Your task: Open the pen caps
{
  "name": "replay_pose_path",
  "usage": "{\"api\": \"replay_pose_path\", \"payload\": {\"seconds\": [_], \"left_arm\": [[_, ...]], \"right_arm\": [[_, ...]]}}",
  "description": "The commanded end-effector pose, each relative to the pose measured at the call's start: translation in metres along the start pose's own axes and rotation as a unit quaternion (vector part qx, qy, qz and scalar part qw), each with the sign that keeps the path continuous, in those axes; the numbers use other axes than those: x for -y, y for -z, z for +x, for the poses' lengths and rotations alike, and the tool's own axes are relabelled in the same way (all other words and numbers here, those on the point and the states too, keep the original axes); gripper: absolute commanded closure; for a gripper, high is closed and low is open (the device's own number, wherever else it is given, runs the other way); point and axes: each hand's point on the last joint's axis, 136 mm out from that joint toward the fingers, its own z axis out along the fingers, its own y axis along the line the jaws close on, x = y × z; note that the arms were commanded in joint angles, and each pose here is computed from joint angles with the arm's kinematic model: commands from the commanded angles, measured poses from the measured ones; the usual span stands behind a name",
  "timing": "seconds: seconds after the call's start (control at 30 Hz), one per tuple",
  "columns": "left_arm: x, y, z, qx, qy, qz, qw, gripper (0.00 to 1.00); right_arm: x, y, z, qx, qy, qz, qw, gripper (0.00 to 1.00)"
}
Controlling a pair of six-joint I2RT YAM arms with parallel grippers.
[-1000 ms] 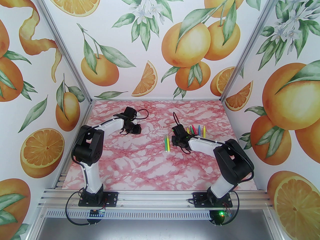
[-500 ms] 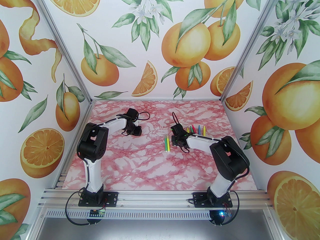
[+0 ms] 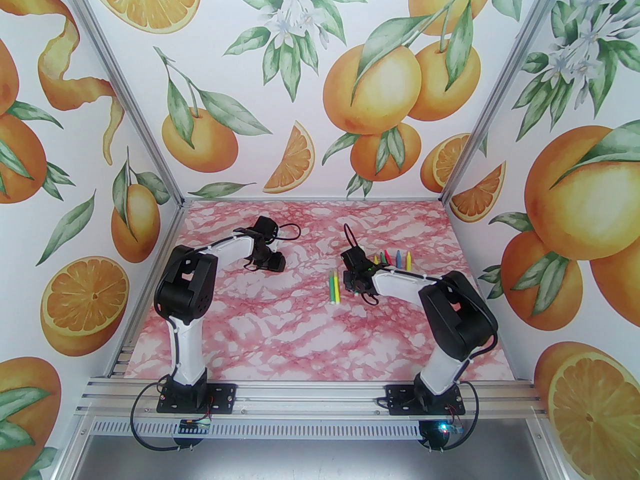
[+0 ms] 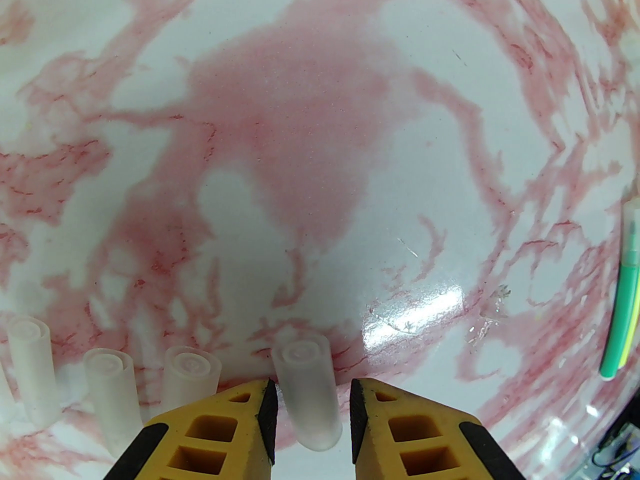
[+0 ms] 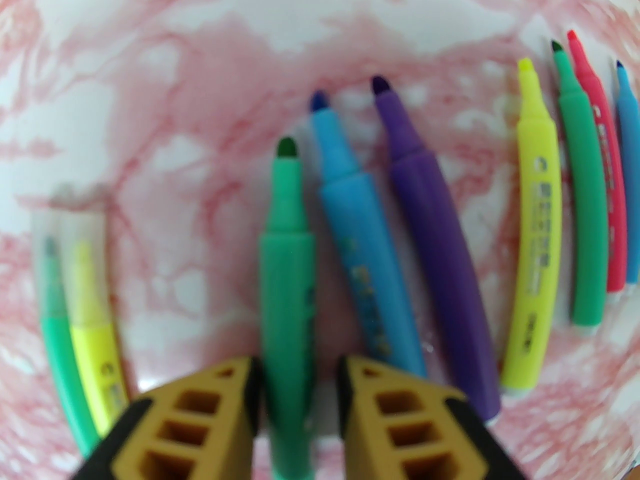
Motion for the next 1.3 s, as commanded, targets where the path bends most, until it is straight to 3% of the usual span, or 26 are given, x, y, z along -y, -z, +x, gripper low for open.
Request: {"api": "replay_pose_path", "payload": {"seconds": [0.0,0.3,0.7,1.03,1.27], "left_arm": [[0.002,0.015,-0.008,0.016,-0.01,-0.001,1.0,0.67],[0.015,0.055,-0.026,0.068,-0.014,0.014,0.997,0.61],[0.04,0.097,-0.037,0.163,-0.03,0.074,0.983,0.39],[0.039,0.11,-0.034,0.192,-0.032,0.073,0.978,0.38],[0.035,0.113,-0.03,0.195,-0.028,0.073,0.978,0.38]], "right_arm": [[0.01,0.009,-0.008,0.009,0.003,0.022,1.0,0.67],[0.003,0.037,-0.023,0.04,0.01,-0.014,0.999,0.6],[-0.047,0.061,-0.018,0.035,0.049,-0.134,0.989,0.55],[-0.071,0.045,0.007,-0.014,0.081,-0.137,0.987,0.55],[-0.068,0.037,0.015,-0.029,0.08,-0.123,0.989,0.61]]}}
